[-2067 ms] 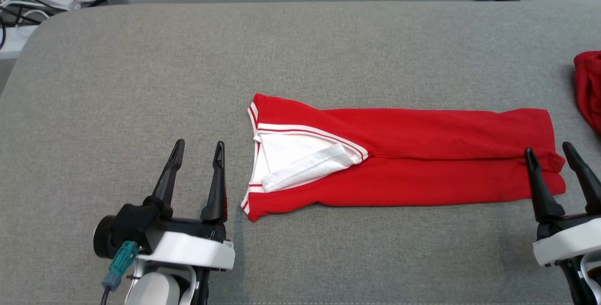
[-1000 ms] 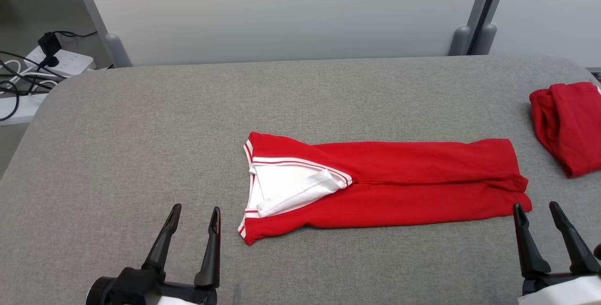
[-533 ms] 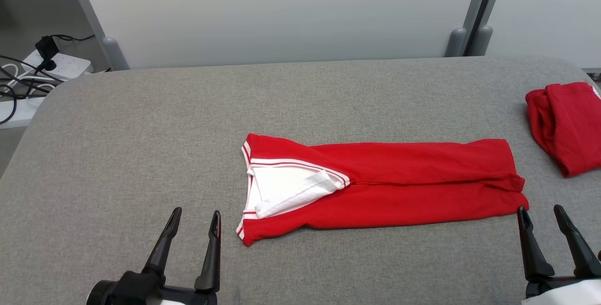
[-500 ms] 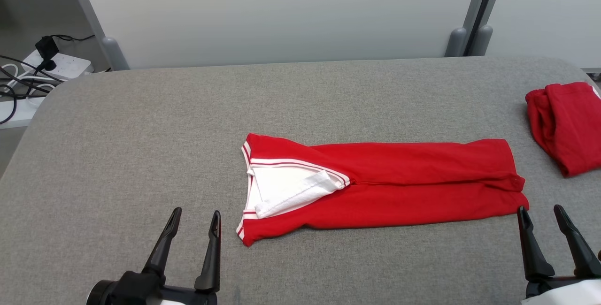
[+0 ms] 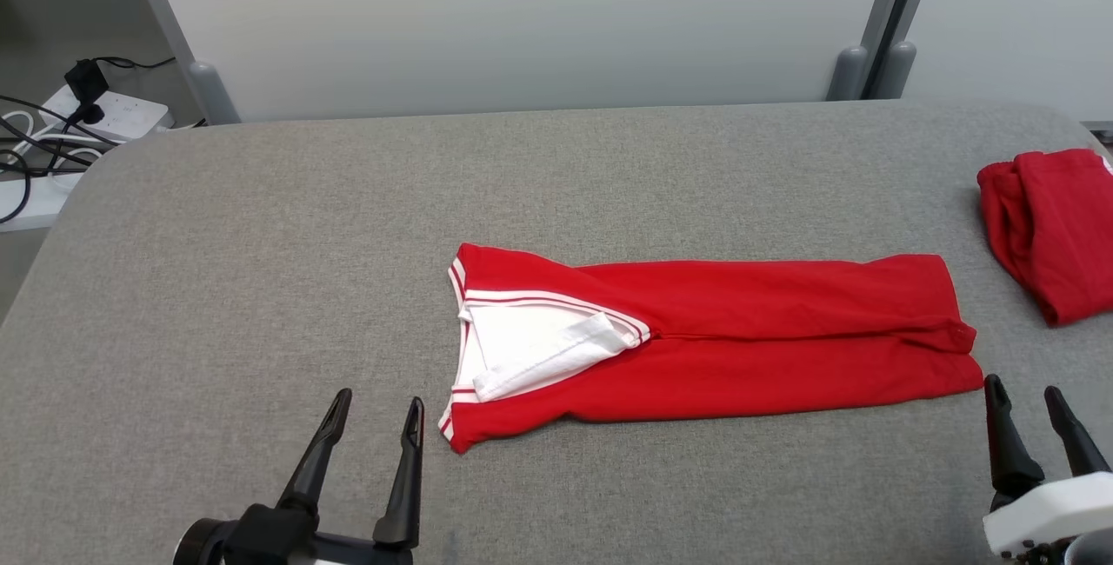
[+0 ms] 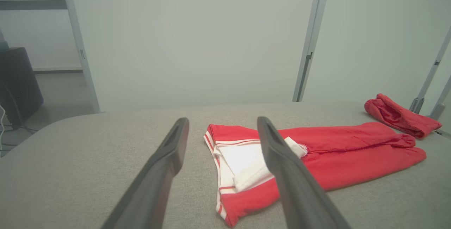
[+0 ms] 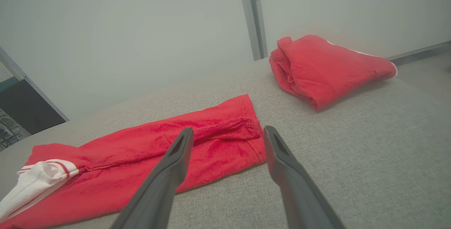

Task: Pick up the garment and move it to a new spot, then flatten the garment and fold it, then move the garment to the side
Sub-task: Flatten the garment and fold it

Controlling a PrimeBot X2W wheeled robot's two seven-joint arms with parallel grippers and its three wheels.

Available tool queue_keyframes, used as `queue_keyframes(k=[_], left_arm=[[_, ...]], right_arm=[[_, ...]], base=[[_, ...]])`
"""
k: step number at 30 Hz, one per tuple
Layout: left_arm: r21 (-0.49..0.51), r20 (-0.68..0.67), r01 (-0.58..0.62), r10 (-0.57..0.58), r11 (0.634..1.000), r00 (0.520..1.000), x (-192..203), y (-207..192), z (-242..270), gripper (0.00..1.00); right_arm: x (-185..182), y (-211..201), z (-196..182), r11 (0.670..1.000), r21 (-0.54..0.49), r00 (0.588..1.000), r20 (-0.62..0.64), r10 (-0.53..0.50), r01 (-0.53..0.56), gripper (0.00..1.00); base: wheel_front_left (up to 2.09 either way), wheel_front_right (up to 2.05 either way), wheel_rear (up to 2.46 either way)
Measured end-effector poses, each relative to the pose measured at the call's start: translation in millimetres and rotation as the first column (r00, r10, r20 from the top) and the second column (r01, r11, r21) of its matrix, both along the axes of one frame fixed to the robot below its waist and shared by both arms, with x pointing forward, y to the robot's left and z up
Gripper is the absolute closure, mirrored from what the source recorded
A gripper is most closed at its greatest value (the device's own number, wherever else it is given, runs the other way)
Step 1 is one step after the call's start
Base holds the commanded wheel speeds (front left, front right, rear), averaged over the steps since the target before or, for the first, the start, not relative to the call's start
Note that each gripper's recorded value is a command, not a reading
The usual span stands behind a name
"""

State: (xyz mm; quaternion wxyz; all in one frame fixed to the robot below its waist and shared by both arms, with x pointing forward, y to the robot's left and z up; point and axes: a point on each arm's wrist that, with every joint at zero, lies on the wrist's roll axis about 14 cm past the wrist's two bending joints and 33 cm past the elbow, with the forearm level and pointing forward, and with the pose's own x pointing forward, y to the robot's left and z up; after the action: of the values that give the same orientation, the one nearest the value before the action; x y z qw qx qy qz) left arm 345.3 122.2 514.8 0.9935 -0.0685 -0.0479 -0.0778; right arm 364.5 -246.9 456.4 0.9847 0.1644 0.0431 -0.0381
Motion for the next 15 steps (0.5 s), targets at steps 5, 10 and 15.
queue_keyframes(k=[5, 10, 15], left_arm=[[0.005, -0.018, 0.006, -0.006, 1.0, 1.0, -2, -2, -6, 0.0], [0.007, -0.044, -0.01, 0.011, 1.0, 0.999, -1, 3, -14, 0.0], [0.008, -0.071, -0.013, 0.013, 1.0, 0.997, 4, 5, -22, 0.0]], right_arm=[[25, -10, -10, 0.999, 0.035, 0.998, -0.058, -0.017, 0.019, 0.0], [46, -23, -21, 0.999, 0.022, 0.991, -0.126, -0.036, 0.039, 0.0], [62, -34, -39, 0.994, 0.052, 0.974, -0.213, -0.08, 0.093, 0.0]], base=[[0.0, 0.0, 0.0], [0.0, 0.0, 0.0], [0.0, 0.0, 0.0]])
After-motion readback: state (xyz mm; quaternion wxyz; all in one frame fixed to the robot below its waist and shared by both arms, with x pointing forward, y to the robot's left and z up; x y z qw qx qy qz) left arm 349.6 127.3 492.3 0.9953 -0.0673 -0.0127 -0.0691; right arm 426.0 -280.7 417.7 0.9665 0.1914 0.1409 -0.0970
